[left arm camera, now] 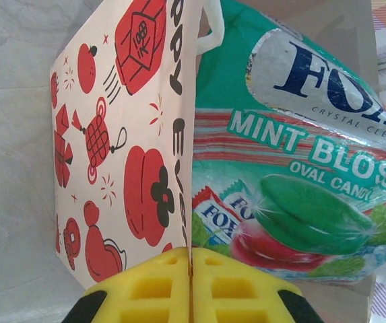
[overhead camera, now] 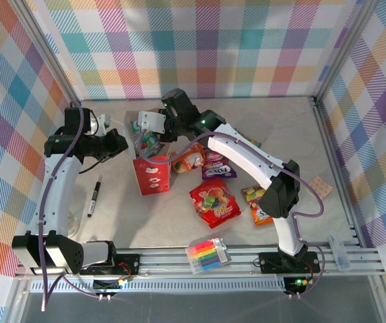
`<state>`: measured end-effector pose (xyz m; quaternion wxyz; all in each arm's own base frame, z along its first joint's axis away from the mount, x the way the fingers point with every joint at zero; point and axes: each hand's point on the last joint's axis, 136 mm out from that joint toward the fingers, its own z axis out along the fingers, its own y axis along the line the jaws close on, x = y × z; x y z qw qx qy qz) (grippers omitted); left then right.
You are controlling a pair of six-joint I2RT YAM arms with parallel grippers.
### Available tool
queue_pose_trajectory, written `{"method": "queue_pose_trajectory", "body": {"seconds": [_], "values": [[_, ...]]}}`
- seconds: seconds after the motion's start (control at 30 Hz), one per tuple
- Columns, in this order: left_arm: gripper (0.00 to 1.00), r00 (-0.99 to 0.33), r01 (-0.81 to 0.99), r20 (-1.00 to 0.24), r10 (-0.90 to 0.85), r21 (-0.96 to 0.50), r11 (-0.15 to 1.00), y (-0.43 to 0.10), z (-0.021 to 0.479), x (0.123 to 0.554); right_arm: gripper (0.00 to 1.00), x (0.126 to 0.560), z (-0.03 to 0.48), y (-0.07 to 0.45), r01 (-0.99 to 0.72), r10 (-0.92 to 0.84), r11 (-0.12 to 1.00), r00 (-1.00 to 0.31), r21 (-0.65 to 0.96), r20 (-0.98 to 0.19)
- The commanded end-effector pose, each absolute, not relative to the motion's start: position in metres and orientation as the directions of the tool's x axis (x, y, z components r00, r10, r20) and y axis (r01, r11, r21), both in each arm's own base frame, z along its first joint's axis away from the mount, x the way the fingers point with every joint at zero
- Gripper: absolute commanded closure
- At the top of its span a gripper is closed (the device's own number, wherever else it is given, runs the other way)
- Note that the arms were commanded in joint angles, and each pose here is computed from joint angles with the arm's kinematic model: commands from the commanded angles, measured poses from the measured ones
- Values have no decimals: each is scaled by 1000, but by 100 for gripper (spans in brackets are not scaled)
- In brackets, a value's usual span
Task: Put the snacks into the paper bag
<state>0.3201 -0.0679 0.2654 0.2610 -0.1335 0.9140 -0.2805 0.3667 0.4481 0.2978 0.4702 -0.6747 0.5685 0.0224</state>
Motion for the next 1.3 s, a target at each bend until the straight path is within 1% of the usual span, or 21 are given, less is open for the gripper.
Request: {"method": "queue_pose_trajectory", "body": {"seconds": [0.0, 0.03, 0.1, 0.17, 0.2, 0.23, 0.33, 0.37, 0.47, 0.57, 0.77, 0.87, 1.0, 1.13, 1.27], "values": [[94, -841, -104, -380, -385, -584, 805, -66, 259, 319, 73, 368, 323, 452, -749, -730, 123, 377, -651, -571], [94, -843, -105, -378, -383, -583, 806, -66, 258, 319, 67, 370, 324, 452, -744, -734, 134, 369, -654, -571], [95, -845, -101, -377, -379, -584, 806, -67, 257, 318, 61, 372, 327, 449, -739, -738, 161, 350, -654, -577], [95, -850, -100, -370, -376, -587, 803, -68, 256, 318, 55, 375, 341, 446, -733, -721, 232, 311, -639, -619], [94, -850, -101, -369, -376, -587, 803, -68, 256, 319, 53, 374, 348, 445, -738, -709, 252, 299, -626, -639], [94, -851, -104, -366, -377, -586, 804, -68, 254, 319, 49, 370, 356, 444, -746, -689, 273, 290, -608, -665], [95, -853, -111, -359, -379, -585, 803, -68, 252, 320, 47, 356, 381, 441, -778, -615, 323, 260, -539, -744], [95, -853, -114, -357, -381, -585, 803, -67, 251, 320, 44, 351, 389, 438, -788, -591, 338, 248, -515, -768], [95, -852, -119, -358, -382, -578, 807, -66, 251, 320, 42, 337, 412, 428, -806, -534, 376, 215, -457, -818], [95, -852, -123, -357, -382, -574, 809, -65, 250, 319, 36, 323, 429, 415, -815, -495, 400, 193, -419, -847], [94, -847, -120, -369, -383, -569, 813, -64, 257, 320, 28, 301, 442, 382, -800, -445, 453, 179, -393, -877], [94, -847, -122, -375, -376, -550, 826, -61, 260, 320, 26, 295, 443, 363, -780, -448, 489, 160, -391, -879], [92, -852, -134, -378, -362, -511, 849, -55, 258, 316, 24, 290, 428, 340, -758, -470, 535, 100, -373, -877], [90, -860, -148, -370, -352, -479, 865, -50, 255, 312, 22, 282, 402, 323, -765, -473, 567, 1, -305, -881], [91, -859, -150, -377, -347, -463, 874, -47, 258, 310, 20, 276, 374, 306, -766, -453, 613, -141, -193, -880]]}}
